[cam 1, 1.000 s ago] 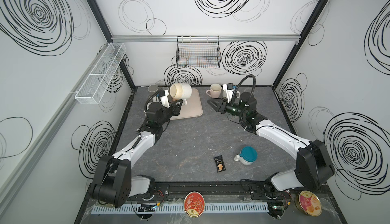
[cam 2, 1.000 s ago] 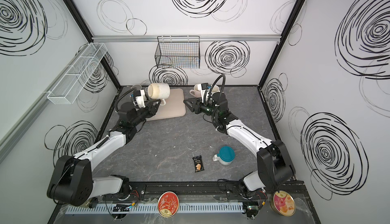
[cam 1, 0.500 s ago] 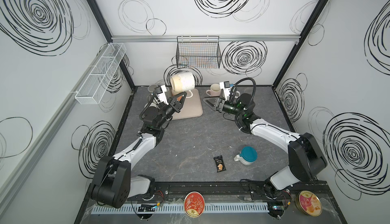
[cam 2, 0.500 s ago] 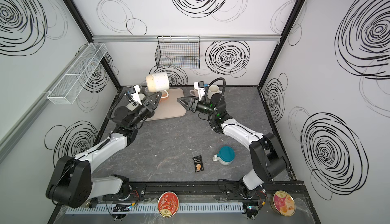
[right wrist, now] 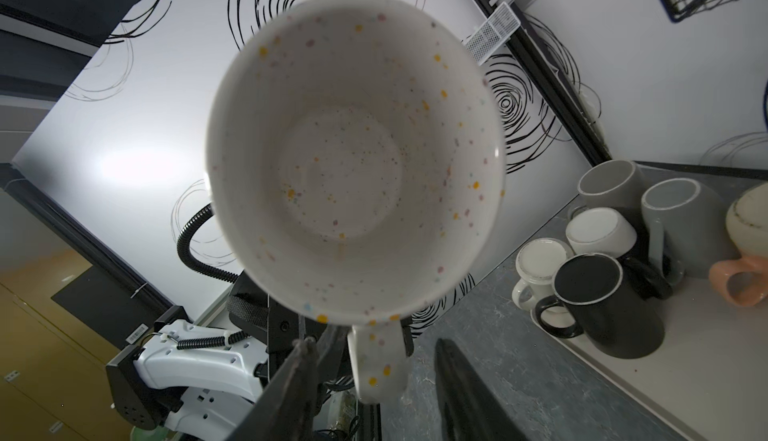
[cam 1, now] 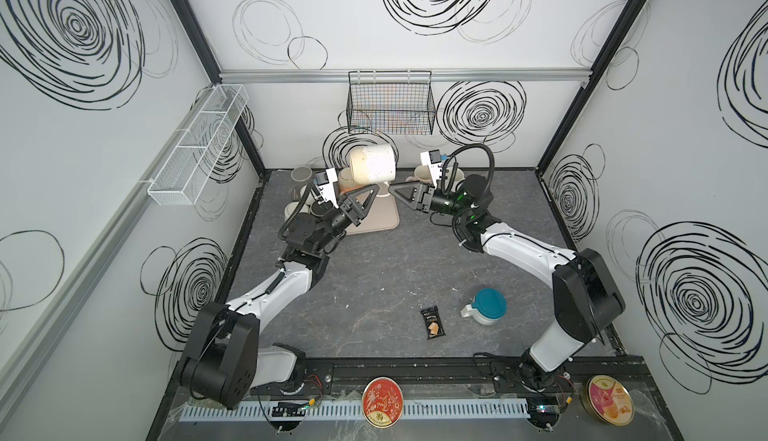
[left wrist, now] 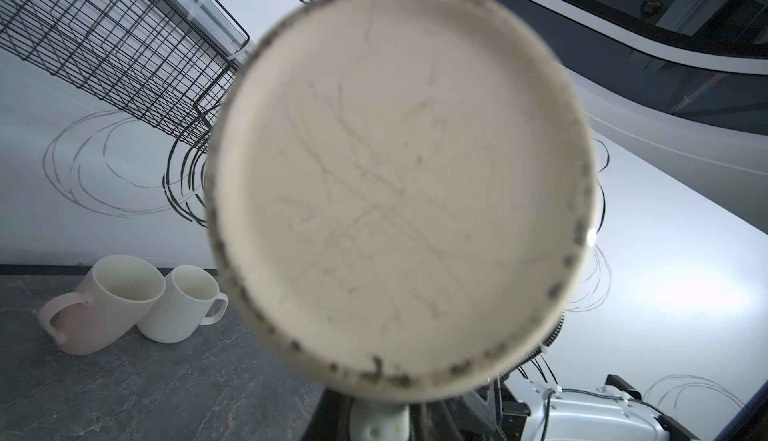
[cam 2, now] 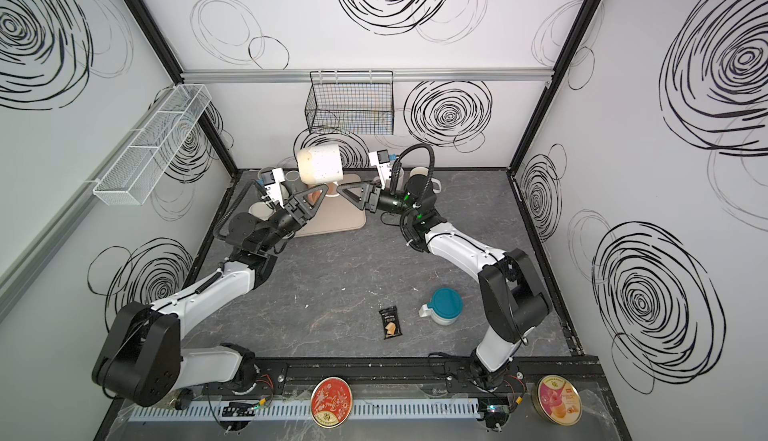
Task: Turn the mug right side up
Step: 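Rotate the mug toward the right gripper while right gripper reaches for it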
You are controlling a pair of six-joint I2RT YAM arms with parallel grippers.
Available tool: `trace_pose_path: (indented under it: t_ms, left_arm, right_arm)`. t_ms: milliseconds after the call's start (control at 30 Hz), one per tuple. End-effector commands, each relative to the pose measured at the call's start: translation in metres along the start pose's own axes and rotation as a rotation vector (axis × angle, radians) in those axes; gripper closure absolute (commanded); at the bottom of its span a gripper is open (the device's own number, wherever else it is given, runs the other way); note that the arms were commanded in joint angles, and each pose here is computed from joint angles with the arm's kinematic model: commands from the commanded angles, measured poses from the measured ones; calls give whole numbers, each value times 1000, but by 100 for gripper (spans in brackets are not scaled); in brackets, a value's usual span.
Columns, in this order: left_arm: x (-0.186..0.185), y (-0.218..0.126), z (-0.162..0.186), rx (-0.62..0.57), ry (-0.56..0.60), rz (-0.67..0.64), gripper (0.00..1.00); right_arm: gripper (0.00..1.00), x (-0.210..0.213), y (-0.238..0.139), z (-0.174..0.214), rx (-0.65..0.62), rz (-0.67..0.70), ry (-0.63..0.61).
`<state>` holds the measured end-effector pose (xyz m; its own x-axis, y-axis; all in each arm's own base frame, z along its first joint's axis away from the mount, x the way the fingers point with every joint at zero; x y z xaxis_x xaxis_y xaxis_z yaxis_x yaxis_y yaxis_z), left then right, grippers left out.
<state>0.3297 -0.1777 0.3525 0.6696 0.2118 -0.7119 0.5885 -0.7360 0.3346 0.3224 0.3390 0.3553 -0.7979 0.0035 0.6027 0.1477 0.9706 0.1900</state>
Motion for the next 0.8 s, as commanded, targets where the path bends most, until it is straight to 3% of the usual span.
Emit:
trace_pose_path:
  t_ms: [0,267,433,533,667,767]
  left_arm:
    - [-66,4,-28,-83,130,237,100]
    - [-61,11,-19,-28,97,230,100]
    - [-53,15,-14,11,75,207,100]
    - [-48,16,-11,33,74,185,100]
    - [-43,16,-7,54,76,158,72]
    - [-40,15,-3,64,62,155,69]
  right_arm:
    - [57,6,8,-3,11,-50,-13]
    - [75,14,15,-3,19,-115,-30]
    - [99,17,15,-4,23,-126,-52]
    - [100,18,14,-5,26,-123,-65]
    - [100,19,13,-7,20,-117,-78]
    - [100,20,12,-10,11,-113,-93]
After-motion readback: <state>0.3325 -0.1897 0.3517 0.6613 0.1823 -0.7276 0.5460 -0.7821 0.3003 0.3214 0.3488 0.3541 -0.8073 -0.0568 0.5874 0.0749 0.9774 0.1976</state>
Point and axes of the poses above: each gripper's point midway between its finger pads, its own y axis out along the fingers, its own x axis along the line the jaws close on, z = x × y, the point moved 3 cm from there along -y, back along the fingers, and after that the axes turned 5 degrees about -y, right-handed, at the moved point
